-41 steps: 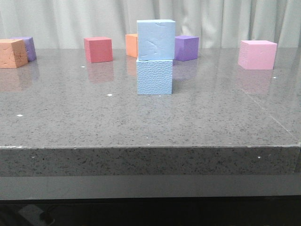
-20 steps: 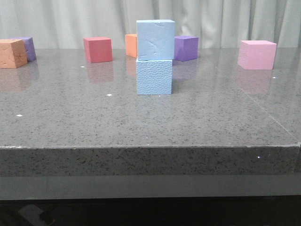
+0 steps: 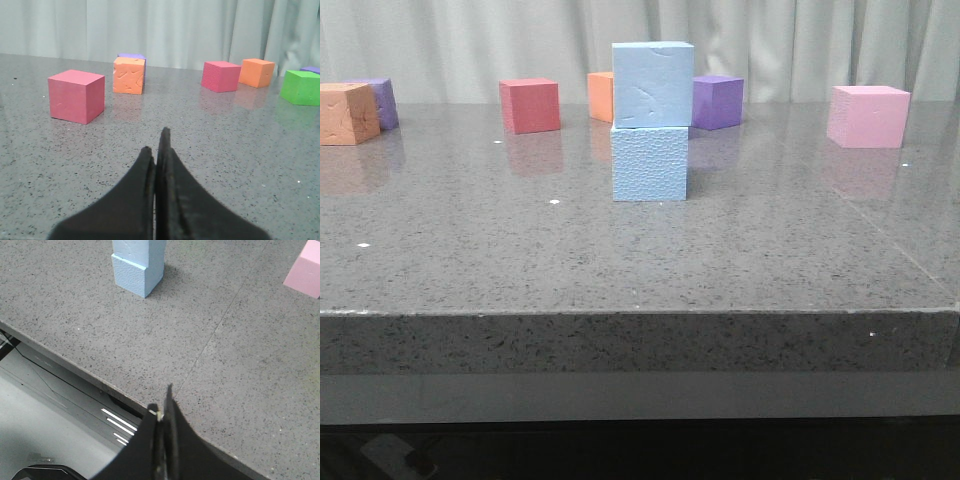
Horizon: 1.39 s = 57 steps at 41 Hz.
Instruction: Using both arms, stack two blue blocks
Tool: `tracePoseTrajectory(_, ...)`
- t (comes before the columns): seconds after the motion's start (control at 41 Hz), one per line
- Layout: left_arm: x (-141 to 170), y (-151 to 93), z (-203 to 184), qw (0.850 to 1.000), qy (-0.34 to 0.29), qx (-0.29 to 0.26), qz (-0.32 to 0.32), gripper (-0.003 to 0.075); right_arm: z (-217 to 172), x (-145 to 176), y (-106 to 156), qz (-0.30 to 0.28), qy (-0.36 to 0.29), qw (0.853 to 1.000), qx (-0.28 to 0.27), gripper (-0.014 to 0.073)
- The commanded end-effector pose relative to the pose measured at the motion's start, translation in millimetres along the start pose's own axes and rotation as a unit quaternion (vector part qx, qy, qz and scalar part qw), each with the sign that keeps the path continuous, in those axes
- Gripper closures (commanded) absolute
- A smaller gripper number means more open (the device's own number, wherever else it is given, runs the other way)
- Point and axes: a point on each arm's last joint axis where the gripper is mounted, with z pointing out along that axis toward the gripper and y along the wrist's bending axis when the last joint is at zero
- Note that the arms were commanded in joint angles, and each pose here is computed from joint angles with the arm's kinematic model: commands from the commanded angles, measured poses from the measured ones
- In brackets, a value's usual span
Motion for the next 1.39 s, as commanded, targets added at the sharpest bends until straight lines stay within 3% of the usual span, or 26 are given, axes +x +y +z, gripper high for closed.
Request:
tracePoseTrajectory(0.0,-9.3,0.0,-2.0,0.998,-0.055,0.0,-0.008,0.0741,-7.1,-12.7,-0.8,0.0,-0.046,0.999,0.001,0.0663)
tracePoseTrajectory(0.562,-8.8,0.0,-1.9,0.999,-0.052,0.0,-0.008,0.0741,-7.3,-12.0,-0.5,-0.001,-0.046,0.999,-0.001,0.0663)
tracePoseTrajectory(0.83,-9.3,0.0,-2.0,0.998,-0.055,0.0,-0.008,0.0741,-10.4,11.4,-8.8,0.03,-0.096,0.994,0.032,0.0663)
tracePoseTrajectory(0.977,-9.3,0.0,-2.0,0.998,-0.055,0.0,-0.008,0.0741,-8.9,39.1,-9.4,0.068,-0.164,0.983,0.041,0.0661)
tracePoseTrajectory(1.148,-9.3,0.0,-2.0,0.998,-0.055,0.0,-0.008,0.0741,5.2,81.2,-10.2,0.039,-0.211,0.973,0.088,0.0657)
tracePoseTrajectory(1.27,-9.3,0.0,-2.0,0.998,-0.055,0.0,-0.008,0.0741,16.5,103.6,-14.3,0.04,-0.255,0.956,0.138,0.0657)
tracePoseTrajectory(1.367,-9.3,0.0,-2.0,0.998,-0.055,0.0,-0.008,0.0741,25.3,117.2,-19.1,0.044,-0.31,0.932,0.181,0.0657)
